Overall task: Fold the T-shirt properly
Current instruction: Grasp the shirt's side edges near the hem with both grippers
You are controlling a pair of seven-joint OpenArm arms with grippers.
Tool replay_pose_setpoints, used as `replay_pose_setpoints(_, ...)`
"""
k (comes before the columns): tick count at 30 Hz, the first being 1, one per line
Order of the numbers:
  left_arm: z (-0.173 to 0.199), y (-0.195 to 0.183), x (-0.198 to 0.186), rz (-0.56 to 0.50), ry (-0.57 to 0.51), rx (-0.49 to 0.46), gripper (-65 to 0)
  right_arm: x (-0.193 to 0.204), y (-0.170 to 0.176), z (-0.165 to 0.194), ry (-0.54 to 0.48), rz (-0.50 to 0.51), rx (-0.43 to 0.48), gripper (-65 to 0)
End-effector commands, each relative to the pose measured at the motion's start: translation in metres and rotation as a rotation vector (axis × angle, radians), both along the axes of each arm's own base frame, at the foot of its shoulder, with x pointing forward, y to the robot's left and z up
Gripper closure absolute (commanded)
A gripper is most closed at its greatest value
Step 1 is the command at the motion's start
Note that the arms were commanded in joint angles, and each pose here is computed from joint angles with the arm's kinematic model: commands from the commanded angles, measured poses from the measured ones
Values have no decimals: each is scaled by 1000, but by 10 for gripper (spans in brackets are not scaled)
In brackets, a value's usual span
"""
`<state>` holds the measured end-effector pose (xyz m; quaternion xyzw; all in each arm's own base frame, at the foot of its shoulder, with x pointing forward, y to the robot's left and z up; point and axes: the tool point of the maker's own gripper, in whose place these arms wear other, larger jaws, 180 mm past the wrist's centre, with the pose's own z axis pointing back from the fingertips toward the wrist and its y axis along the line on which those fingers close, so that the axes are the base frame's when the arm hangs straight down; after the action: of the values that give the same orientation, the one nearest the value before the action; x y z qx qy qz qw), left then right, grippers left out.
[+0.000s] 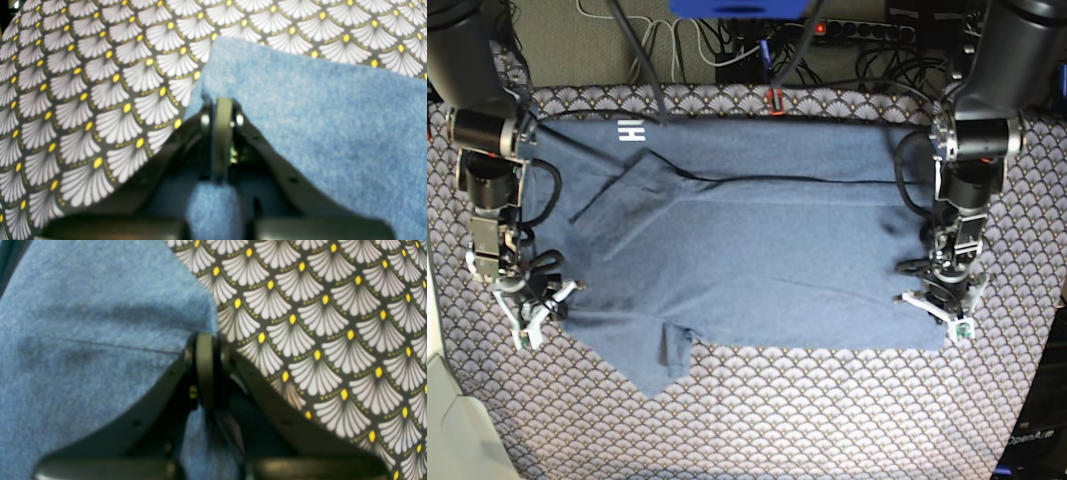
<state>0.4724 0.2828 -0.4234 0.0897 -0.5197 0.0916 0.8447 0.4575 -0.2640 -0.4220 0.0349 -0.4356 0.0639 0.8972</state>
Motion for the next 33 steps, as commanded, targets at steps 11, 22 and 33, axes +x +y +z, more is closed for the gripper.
replay_pose_setpoints(11,22,10,14,12,-41,14,-6,10,-10,16,-29,-6,-20,0)
replay_pose_setpoints(22,51,2,19,-24,-55,25,-422,2,-11,16,-5,11,-66,0)
replay_pose_setpoints(33,18,18,-1,85,-4,-125,-445,-1,-12,14,10,13,-73,0)
